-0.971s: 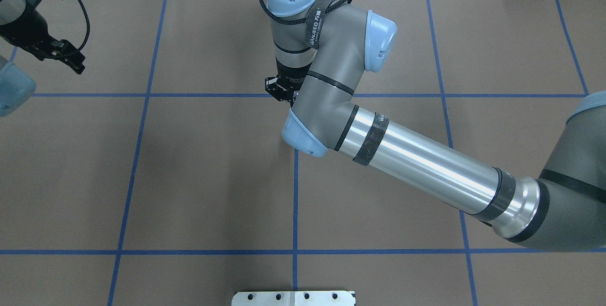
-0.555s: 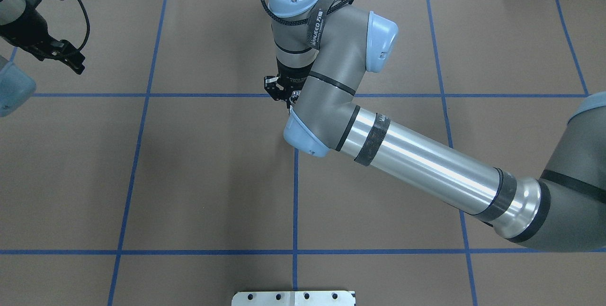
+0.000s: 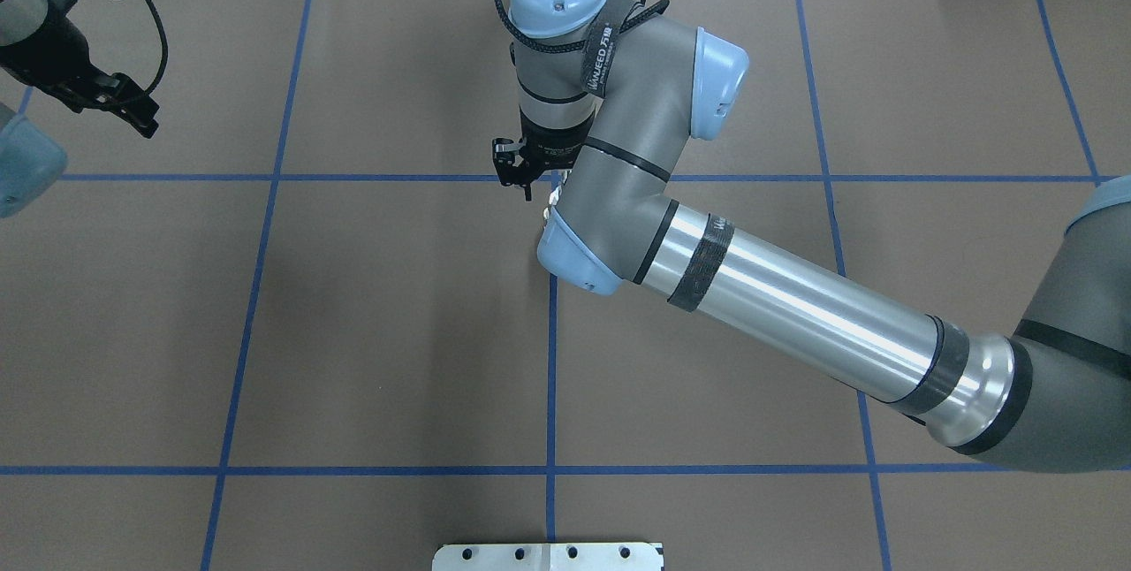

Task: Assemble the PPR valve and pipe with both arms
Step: 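Lower the chrome fitting onto the valve top and seat it, right gripper, then open the right gripper and lift it off the assembled fitting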

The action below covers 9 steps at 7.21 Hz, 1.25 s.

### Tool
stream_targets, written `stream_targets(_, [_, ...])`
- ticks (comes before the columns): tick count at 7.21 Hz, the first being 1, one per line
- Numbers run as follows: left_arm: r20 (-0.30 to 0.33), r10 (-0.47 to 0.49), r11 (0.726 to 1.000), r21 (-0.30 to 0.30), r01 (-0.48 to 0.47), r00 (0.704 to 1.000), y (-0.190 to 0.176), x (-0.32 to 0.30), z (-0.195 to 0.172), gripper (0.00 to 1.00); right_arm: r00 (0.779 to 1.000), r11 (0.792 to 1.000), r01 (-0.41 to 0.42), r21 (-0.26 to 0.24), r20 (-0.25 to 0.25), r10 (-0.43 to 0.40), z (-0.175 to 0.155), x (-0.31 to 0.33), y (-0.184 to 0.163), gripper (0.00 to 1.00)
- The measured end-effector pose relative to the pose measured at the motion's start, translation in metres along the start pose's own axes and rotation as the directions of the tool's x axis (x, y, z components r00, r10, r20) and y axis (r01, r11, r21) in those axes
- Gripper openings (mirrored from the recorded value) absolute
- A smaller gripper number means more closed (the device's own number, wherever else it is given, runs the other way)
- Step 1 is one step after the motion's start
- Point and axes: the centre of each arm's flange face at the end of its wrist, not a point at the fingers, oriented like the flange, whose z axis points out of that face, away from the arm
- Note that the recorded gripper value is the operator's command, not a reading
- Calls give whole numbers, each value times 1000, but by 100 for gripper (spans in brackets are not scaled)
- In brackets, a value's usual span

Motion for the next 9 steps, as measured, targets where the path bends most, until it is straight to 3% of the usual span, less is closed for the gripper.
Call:
stream_targets(2, [0,-1,1000,1,1,1000,0,0,-1,100,1000,1000,-6,0,1,6,0,0,0,79])
stream_targets(3, [0,-1,1000,1,1,1000,0,-1,-1,100,1000,1000,-11,0,3,11,-1,-1,0,85])
stream_targets(4, [1,-2,1000,1,2,1000,0,-1,-1,100,1000,1000,-14,1,5,14,-2,-2,0,98])
stream_targets(6, [1,-2,1000,2,2,1000,-1,-1,-1,100,1000,1000,-22,11,16,22,-11,-4,0,98])
stream_targets(9, [-1,4,1000,19,-4,1000,-1,0,-9,100,997,997,-63,54,50,61,-82,21,-7,99])
